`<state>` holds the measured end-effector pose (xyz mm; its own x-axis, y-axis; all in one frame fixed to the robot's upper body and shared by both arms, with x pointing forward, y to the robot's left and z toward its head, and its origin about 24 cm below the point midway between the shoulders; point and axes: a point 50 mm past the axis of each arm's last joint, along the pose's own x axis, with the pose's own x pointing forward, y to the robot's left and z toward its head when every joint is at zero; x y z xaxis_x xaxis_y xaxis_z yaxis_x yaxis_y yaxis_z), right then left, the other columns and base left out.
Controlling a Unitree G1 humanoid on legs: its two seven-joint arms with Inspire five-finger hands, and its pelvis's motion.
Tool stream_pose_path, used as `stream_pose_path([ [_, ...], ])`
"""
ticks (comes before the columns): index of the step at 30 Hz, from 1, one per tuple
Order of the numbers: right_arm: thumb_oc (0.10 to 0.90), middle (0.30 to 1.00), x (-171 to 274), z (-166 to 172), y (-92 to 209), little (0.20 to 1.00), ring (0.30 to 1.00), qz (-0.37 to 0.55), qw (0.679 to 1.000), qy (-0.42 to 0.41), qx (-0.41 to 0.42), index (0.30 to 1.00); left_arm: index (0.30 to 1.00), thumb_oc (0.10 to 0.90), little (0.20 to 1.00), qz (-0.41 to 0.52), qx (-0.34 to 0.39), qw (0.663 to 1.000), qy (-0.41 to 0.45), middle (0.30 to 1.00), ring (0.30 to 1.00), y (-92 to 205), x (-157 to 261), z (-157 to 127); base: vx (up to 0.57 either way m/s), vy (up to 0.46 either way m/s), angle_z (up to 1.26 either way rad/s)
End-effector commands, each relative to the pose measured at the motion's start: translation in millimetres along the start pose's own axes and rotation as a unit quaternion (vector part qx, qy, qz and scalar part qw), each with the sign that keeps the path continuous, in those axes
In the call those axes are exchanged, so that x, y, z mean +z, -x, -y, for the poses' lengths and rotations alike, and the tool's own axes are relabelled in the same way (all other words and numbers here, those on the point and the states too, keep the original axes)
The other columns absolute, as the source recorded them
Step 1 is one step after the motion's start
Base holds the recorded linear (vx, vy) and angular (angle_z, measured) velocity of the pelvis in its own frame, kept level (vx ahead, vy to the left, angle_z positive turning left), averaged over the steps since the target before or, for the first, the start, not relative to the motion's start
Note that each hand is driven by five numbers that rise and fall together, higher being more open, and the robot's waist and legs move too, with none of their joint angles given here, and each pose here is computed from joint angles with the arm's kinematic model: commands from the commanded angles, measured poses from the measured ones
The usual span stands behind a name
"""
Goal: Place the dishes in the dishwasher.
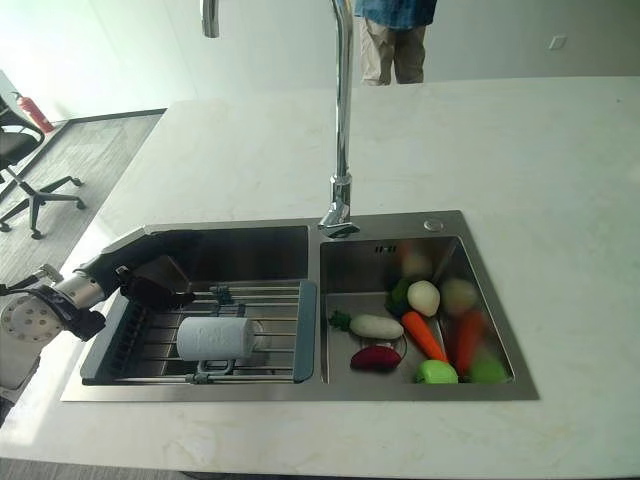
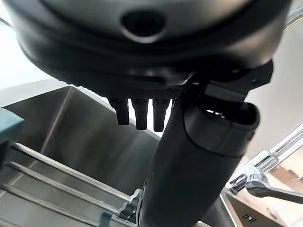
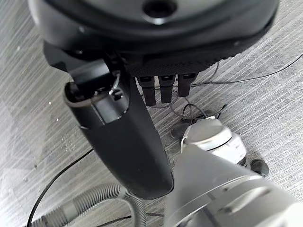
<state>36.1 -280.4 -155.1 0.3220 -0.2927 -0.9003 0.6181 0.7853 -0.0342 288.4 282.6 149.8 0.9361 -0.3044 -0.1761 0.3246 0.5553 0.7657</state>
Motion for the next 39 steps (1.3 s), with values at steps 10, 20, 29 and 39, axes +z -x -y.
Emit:
stream_pose_path([
  [10,0.8,0.9,23.7,12.3,-0.8,0.9,0.9,0.033,0.999,-0.013,-0.017,0.9,0.9,0.8,0.9,0.124,0.025,0.991,-0.044,0.9,0.9,22.3,83.1,-75.3,-0.01,0.011,0.08],
  [20,0.8,0.9,28.0,14.4,-0.8,0.9,0.9,0.037,0.999,-0.009,-0.013,0.9,0.9,0.8,0.9,0.133,-0.026,0.99,-0.039,0.9,0.9,27.2,93.0,-72.6,-0.01,-0.001,0.06],
  [29,0.8,0.9,29.7,17.6,-0.5,0.9,0.9,0.035,0.999,-0.013,-0.018,0.9,0.9,0.8,0.9,0.114,-0.076,0.989,-0.057,0.9,0.9,23.7,97.7,-66.5,0.0,0.0,0.0],
  [39,0.8,0.9,30.1,18.4,-0.3,0.9,0.9,0.038,0.999,-0.021,-0.018,0.9,0.9,0.8,0.9,0.092,-0.131,0.986,-0.055,0.9,0.9,18.3,93.7,-53.7,0.0,0.0,0.0],
])
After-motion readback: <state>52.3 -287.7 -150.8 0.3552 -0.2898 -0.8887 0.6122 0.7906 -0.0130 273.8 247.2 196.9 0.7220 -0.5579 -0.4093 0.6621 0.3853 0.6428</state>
